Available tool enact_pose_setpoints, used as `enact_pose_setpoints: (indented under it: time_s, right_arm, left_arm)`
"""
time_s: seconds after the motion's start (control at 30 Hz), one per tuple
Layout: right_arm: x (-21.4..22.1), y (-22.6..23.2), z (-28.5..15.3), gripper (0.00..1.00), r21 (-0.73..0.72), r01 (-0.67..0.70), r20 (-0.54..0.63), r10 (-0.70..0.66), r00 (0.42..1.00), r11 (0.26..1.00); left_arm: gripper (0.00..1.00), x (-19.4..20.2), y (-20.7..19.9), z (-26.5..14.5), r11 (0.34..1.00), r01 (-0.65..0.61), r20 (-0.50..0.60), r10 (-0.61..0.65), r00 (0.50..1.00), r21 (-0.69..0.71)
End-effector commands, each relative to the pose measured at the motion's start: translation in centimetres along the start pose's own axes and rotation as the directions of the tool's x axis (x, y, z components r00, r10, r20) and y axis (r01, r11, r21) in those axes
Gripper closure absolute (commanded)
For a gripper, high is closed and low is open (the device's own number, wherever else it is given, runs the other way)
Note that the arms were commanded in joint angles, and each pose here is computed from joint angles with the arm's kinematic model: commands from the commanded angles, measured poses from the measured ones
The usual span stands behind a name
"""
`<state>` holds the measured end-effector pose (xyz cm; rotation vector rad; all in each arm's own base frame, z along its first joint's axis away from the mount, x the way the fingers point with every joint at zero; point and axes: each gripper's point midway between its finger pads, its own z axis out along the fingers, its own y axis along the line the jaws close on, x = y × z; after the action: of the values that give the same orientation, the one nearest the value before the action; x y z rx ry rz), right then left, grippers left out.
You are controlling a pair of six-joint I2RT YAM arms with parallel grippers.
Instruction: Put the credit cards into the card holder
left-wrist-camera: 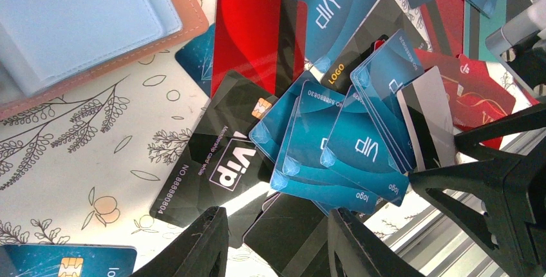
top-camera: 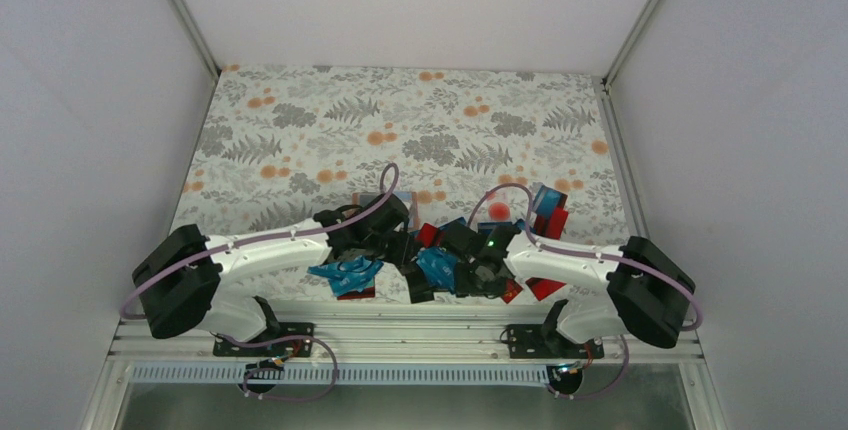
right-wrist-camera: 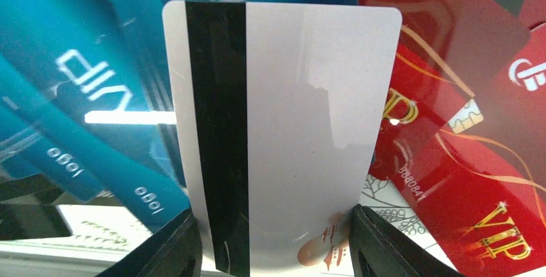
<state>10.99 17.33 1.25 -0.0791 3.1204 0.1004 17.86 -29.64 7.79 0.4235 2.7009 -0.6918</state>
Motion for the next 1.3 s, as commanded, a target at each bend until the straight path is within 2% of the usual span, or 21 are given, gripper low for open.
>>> enact_pose_setpoints:
  time_s: [0.0, 0.27, 0.4, 0.53, 0.73, 0.9, 1.1, 1.27]
  right_arm:
    - [-0.9, 1.7, -1.7, 0.44, -0.075, 0.022, 0.063, -0.017, 0.998, 0.997]
    - [-2.7, 4.0, -5.1, 0.42, -0.191, 0.061, 0.166, -0.029, 0.986, 0.980]
    - [-4.1, 5.8, -7.6, 0.41, -0.247, 0.104, 0.237, -0.043, 0.971, 0.963]
    - [-5.7, 7.2, -10.2, 0.41, -0.297, 0.145, 0.312, -0.047, 0.949, 0.944]
    - [-8.4, 9.7, -15.2, 0.42, -0.360, 0.254, 0.440, -0.077, 0.895, 0.898]
    - [-9.6, 11.5, -18.2, 0.42, -0.387, 0.353, 0.516, -0.118, 0.848, 0.852]
    - [-10.2, 12.8, -19.5, 0.42, -0.386, 0.422, 0.546, -0.165, 0.821, 0.820]
    - [-10.4, 13.1, -19.8, 0.42, -0.394, 0.433, 0.548, -0.171, 0.819, 0.811]
  left_arm:
    - [0.60, -1.5, -0.7, -1.4, 0.998, 0.051, 0.076, -0.052, 0.996, 0.021]
    - [0.58, -3.9, -1.4, -4.5, 0.974, 0.199, 0.199, -0.218, 0.955, 0.110]
    - [0.57, -5.3, -2.3, -6.3, 0.956, 0.218, 0.256, -0.265, 0.930, 0.198]
    - [0.55, -6.3, -3.5, -7.8, 0.942, 0.178, 0.283, -0.260, 0.923, 0.286]
    - [0.54, -7.9, -4.4, -11.2, 0.887, 0.071, 0.335, -0.245, 0.910, 0.456]
    - [0.54, -9.0, -5.0, -13.3, 0.888, -0.020, 0.380, -0.176, 0.908, 0.460]
    - [0.55, -9.5, -5.5, -14.1, 0.898, -0.069, 0.399, -0.122, 0.909, 0.434]
    - [0.64, -9.5, -4.9, -13.6, 0.914, -0.058, 0.395, -0.116, 0.912, 0.401]
